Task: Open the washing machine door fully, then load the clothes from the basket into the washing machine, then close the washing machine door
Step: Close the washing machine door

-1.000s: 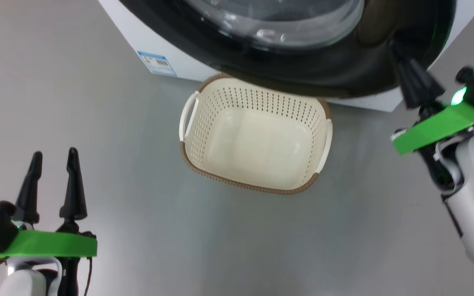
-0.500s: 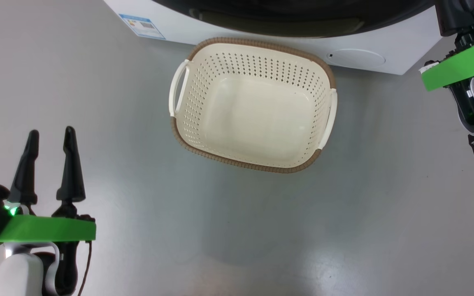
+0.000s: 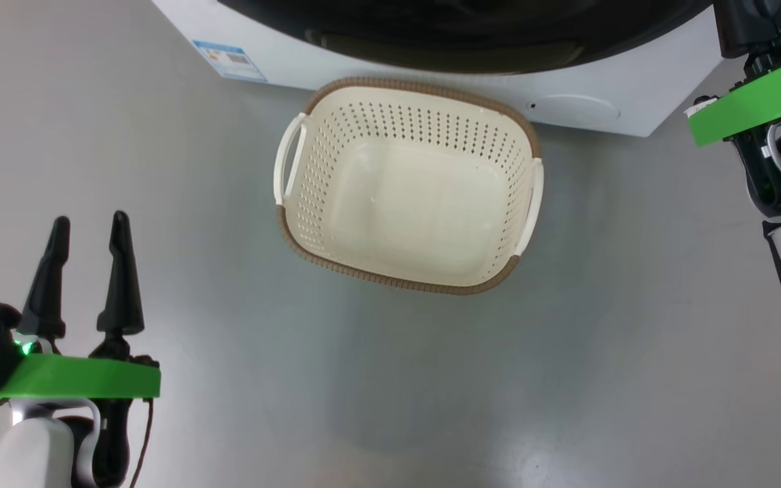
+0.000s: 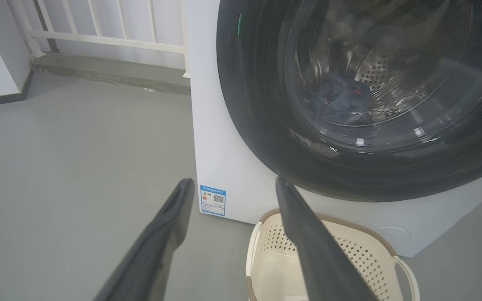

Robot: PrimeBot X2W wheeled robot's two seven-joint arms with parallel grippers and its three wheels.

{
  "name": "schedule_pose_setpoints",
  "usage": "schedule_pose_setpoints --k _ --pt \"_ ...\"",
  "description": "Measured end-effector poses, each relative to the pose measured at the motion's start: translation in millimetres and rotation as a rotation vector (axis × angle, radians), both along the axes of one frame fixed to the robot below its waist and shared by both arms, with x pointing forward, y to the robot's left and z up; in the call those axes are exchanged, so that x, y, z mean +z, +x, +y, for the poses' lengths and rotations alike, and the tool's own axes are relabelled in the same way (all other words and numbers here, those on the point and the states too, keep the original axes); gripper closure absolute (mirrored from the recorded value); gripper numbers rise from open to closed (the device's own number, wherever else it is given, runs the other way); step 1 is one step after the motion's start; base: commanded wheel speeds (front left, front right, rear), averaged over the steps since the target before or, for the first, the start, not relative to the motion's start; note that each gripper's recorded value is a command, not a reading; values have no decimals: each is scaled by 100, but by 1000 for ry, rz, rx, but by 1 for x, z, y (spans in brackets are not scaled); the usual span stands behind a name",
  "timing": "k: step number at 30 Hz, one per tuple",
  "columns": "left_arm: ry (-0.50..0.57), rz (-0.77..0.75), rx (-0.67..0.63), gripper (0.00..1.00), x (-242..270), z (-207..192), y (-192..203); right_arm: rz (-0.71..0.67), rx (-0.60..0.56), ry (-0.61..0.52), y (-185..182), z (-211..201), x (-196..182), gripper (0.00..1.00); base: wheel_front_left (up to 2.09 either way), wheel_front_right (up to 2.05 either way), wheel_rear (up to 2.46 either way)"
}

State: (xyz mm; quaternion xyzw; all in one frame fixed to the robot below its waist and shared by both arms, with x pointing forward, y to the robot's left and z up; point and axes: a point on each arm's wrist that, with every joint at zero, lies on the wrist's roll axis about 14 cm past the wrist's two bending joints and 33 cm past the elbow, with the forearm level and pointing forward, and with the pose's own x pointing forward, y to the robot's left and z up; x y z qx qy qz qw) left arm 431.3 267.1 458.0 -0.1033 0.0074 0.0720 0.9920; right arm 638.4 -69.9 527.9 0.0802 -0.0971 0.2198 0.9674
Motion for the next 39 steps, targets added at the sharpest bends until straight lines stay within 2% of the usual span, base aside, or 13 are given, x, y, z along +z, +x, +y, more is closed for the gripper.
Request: schedule_pose_setpoints --k 4,5,7,9,18,39 --pt "1 -19 -9 0 8 -2 -1 8 -9 5 -10 -4 3 100 0 0 0" --pt "0 -28 -11 0 11 -2 -1 13 -9 8 -13 -5 4 78 0 0 0" --pt "-2 -47 -16 0 18 -4 -1 19 -8 13 -22 -5 6 52 0 0 0" --pt "-6 -60 -23 0 23 -7 -3 21 -4 17 -33 -4 8 0 0 0 0" --pt "-15 -92 -54 0 38 -17 -16 35 -15 29 -80 -14 16 0 0 0 0" --pt "-63 -174 -211 0 66 -74 -33 28 -164 37 -187 -81 34 0 0 0 0"
